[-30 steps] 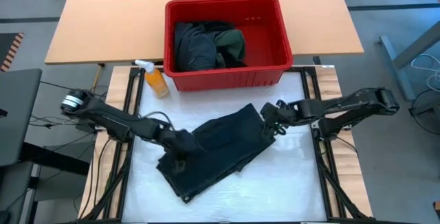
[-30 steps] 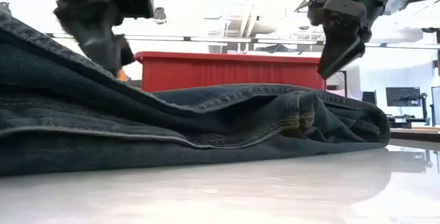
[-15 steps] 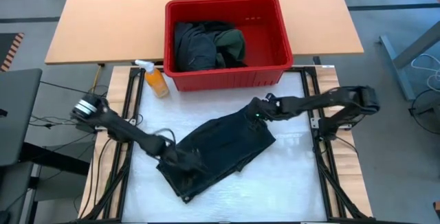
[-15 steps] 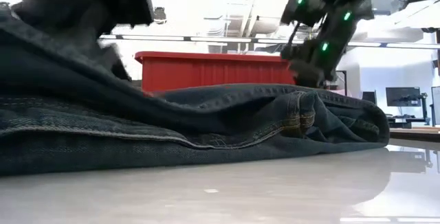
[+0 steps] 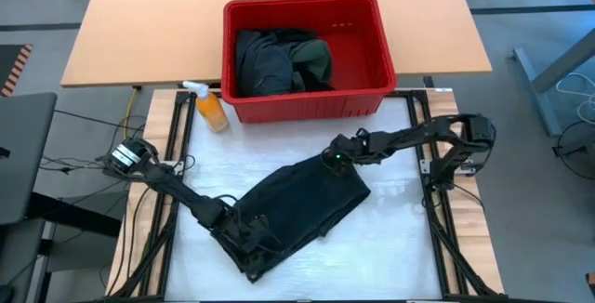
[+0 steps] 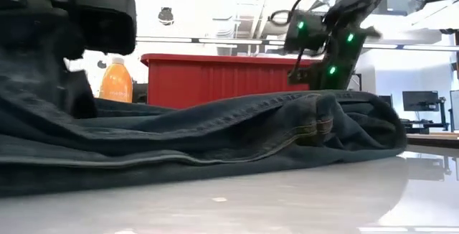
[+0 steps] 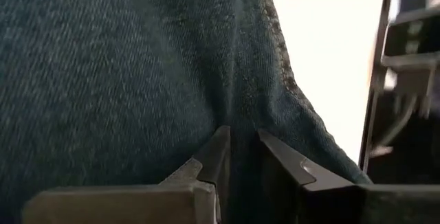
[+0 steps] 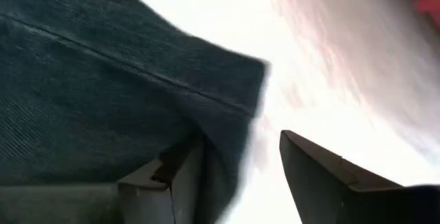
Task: Fold Laundry from Bin
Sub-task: Fold the blue pants
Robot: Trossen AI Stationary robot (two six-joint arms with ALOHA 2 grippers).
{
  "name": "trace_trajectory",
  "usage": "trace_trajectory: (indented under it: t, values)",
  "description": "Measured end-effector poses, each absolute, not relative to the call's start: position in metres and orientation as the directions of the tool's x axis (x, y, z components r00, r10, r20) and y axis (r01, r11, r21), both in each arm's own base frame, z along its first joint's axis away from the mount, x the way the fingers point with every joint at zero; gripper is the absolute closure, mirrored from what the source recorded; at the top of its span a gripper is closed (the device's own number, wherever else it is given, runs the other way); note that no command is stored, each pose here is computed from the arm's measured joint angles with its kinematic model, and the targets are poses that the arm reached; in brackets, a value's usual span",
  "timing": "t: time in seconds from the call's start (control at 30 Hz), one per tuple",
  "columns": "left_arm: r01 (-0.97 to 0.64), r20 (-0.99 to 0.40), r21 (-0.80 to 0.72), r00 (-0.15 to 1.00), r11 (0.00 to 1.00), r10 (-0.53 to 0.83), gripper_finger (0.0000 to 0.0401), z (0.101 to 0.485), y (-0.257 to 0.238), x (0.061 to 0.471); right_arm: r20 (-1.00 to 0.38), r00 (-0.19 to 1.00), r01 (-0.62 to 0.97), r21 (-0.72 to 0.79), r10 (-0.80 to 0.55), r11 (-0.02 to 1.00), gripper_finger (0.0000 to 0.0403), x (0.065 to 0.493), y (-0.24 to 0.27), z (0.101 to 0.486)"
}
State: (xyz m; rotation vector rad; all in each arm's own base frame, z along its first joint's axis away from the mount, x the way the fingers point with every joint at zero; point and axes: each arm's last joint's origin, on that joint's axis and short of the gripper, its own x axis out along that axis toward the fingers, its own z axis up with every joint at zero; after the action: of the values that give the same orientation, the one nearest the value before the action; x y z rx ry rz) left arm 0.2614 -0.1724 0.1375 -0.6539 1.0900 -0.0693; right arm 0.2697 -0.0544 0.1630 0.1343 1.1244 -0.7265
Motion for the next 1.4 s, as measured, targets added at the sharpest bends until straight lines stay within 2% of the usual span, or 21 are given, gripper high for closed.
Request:
trace_trajectory:
  t: [0.17,0.23,0.33,0.43,0.53,0.63,0.77,0.93,1.1,1.23,1.4]
  values:
    - [-0.181,-0.803,-0.496,0.469,0.849,-0.369,0.0366,0.171,-0.156,0.247,-0.773,0.376,0.646,-0.176,-0.511,0.743,0.0186,0.255,-0.043,0.227]
    - [-0.153,-0.795,-0.487,0.486,0.86,-0.364,0.0373,0.186,-0.15,0.241,-0.758,0.453,0.649,-0.082,-0.47,0.757,0.0186,0.246,-0.033,0.243]
    - [-0.116,-0.776,-0.45,0.541,0.885,-0.324,0.0382,0.206,-0.141,0.231,-0.751,0.553,0.596,0.054,-0.361,0.801,0.0186,0.235,-0.012,0.251]
    - [-0.135,-0.788,-0.343,0.58,0.93,-0.206,0.0388,0.216,-0.131,0.222,-0.742,0.609,0.545,0.135,-0.279,0.828,0.0186,0.231,0.011,0.239]
    - [-0.201,-0.817,-0.233,0.571,0.952,-0.079,0.0394,0.216,-0.122,0.215,-0.758,0.62,0.5,0.184,-0.202,0.846,0.0186,0.23,0.031,0.219]
    - [-0.237,-0.853,-0.147,0.522,0.96,-0.002,0.0399,0.208,-0.117,0.211,-0.792,0.583,0.504,0.18,-0.18,0.844,0.0186,0.228,0.044,0.2]
    - [-0.253,-0.882,-0.134,0.471,0.958,0.001,0.0401,0.184,-0.113,0.204,-0.848,0.491,0.543,0.118,-0.2,0.831,0.0186,0.223,0.048,0.17]
    - [-0.375,-0.889,-0.216,0.458,0.902,-0.023,0.0401,0.145,-0.103,0.186,-0.908,0.362,0.61,0.059,-0.212,0.79,0.0186,0.218,0.043,0.145]
    - [-0.391,-0.889,-0.269,0.453,0.88,-0.07,0.0401,0.136,-0.101,0.18,-0.916,0.36,0.57,0.064,-0.179,0.819,0.0186,0.22,0.044,0.161]
    - [-0.318,-0.874,-0.279,0.475,0.906,-0.102,0.0401,0.153,-0.101,0.181,-0.863,0.463,0.555,0.105,-0.202,0.825,0.0186,0.227,0.036,0.204]
    - [-0.279,-0.793,-0.312,0.603,0.908,-0.087,0.0401,0.188,-0.094,0.182,-0.784,0.571,0.647,0.247,-0.243,0.721,0.0182,0.22,0.017,0.24]
